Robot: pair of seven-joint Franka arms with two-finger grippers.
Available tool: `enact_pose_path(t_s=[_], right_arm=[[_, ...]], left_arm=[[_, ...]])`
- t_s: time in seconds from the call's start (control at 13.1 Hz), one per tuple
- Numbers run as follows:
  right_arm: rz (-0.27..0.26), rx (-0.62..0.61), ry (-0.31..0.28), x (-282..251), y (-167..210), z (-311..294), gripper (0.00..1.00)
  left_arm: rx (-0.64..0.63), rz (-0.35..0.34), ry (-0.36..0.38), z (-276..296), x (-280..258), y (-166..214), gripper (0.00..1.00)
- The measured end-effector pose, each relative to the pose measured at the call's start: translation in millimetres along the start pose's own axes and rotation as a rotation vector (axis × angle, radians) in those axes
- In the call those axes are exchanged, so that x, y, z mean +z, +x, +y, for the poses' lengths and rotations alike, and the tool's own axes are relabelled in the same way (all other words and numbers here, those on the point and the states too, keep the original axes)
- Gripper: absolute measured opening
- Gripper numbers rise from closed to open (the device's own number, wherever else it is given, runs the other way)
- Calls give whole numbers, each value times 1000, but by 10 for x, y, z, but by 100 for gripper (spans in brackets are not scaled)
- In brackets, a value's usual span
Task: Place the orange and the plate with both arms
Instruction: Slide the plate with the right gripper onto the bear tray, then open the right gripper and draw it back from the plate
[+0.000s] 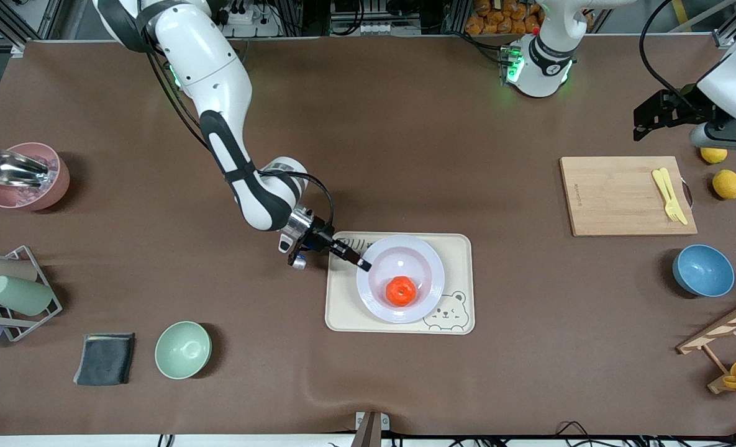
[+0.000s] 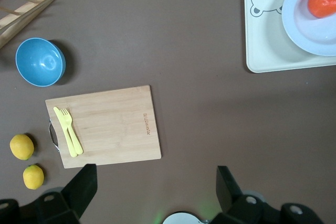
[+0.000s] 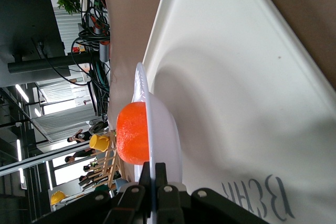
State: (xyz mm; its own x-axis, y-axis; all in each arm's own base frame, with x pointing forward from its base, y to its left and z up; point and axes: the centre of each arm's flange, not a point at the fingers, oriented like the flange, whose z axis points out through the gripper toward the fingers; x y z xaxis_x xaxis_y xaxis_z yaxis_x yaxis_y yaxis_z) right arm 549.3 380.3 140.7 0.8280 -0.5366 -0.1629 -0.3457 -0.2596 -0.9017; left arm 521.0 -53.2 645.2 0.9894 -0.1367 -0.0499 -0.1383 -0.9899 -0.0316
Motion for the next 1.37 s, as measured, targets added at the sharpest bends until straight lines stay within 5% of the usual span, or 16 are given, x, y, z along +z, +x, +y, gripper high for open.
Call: enact_pose_path(t_s=[0.46, 0.69, 1.37], right_arm=[[17, -16, -34, -25, 36, 33, 45], [23, -77, -117, -99, 154, 29, 49], [-107, -54, -314, -312, 691, -658, 48]], left_arm=[[4, 11, 1, 22, -28, 3, 100], [5, 23, -4, 30, -40, 14, 100], [20, 55, -25, 137, -138, 8, 100]])
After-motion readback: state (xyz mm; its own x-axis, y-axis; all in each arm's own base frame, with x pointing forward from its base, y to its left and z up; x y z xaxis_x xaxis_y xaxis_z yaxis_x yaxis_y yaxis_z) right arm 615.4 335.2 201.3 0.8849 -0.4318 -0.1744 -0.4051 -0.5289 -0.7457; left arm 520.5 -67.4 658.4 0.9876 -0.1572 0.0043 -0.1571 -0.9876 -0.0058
